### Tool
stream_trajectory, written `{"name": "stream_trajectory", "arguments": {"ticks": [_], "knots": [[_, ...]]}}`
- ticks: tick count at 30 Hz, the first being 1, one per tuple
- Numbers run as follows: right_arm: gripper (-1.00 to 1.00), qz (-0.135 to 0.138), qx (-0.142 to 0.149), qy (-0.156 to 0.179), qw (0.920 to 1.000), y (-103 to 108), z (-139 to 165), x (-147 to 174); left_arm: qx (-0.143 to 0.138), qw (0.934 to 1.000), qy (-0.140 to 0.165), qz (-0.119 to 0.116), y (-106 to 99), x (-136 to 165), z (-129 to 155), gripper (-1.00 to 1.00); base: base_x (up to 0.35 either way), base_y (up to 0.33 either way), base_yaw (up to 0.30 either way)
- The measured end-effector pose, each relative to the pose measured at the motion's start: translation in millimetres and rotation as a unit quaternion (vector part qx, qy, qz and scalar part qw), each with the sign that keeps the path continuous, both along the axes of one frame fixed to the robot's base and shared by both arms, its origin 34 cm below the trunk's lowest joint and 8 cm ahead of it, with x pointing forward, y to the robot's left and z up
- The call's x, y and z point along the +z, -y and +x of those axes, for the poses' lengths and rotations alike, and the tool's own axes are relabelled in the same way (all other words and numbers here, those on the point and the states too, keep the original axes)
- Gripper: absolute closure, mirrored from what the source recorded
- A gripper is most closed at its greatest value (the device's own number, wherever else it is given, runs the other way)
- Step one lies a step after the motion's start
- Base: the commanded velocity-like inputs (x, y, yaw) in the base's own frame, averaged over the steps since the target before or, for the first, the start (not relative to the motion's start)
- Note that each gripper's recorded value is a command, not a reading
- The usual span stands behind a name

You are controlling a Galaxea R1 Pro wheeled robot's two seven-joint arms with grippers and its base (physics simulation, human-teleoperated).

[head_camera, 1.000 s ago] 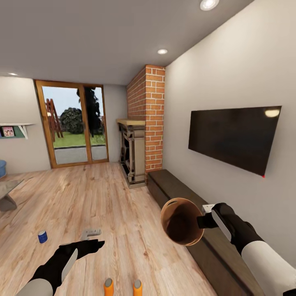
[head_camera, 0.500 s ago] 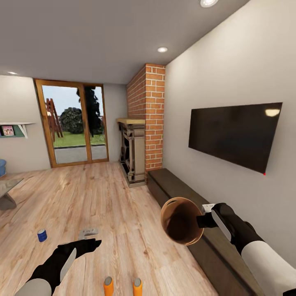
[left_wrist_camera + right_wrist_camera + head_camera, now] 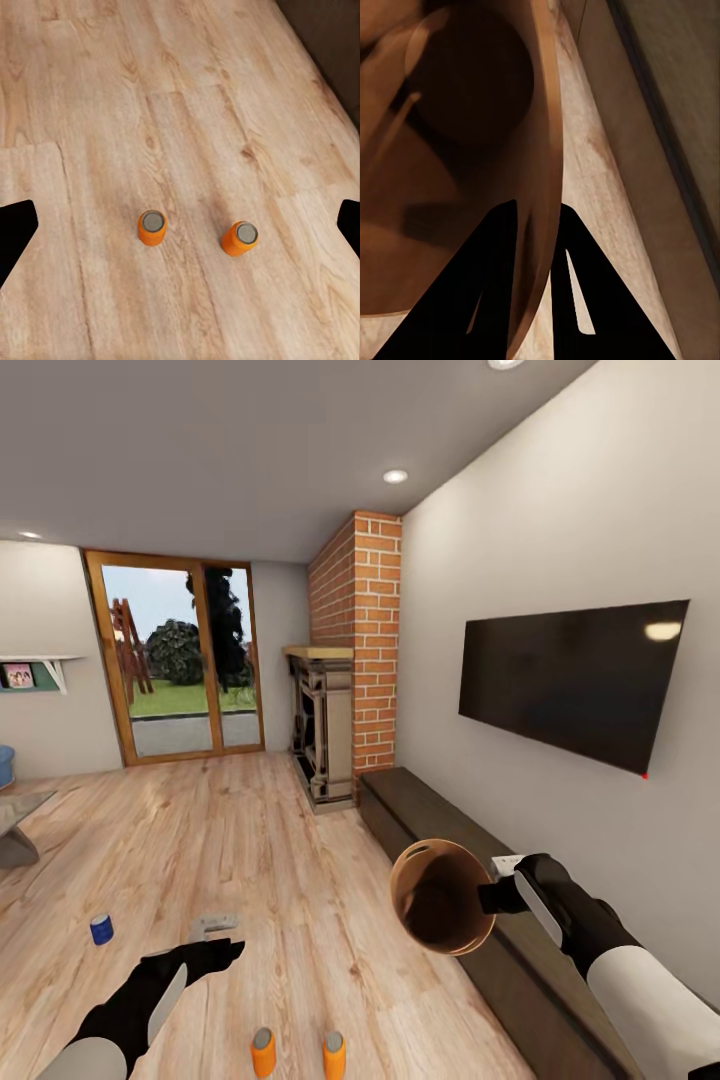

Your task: Put the three can of soda from the living room inside the tash can in the kitchen.

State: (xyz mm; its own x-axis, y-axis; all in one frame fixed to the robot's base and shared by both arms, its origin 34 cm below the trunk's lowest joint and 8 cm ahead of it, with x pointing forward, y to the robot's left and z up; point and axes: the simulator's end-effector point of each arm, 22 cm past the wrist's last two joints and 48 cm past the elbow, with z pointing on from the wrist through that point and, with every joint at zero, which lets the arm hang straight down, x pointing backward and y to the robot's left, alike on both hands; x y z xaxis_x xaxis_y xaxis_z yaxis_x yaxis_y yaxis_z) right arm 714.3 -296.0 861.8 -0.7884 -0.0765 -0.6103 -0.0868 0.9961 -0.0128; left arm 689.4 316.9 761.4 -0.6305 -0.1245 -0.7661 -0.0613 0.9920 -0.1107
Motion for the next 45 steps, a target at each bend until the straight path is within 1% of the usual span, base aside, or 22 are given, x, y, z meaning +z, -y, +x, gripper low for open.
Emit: {"name": "stream_trajectory", "arguments": {"ticks": [13,37,45], "knots": [[1.00,0.000,0.000,0.000,1.0000,0,-1,-21,0.004,1.0000,0.001,0.003,-1,-22,0,-1.00,0.000,0.000,0.000],[1.00,0.001,0.001,0.001,1.0000,-1,-4,-64,0.005,0.9998,0.016,0.006,-2,-58,1,-1.00,0.000,0.000,0.000],[1.00,0.001,0.001,0.001,1.0000,-1,-5,-79,0.021,0.9994,0.019,0.018,-11,-71,1,-1.00,0.000,0.000,0.000]]}}
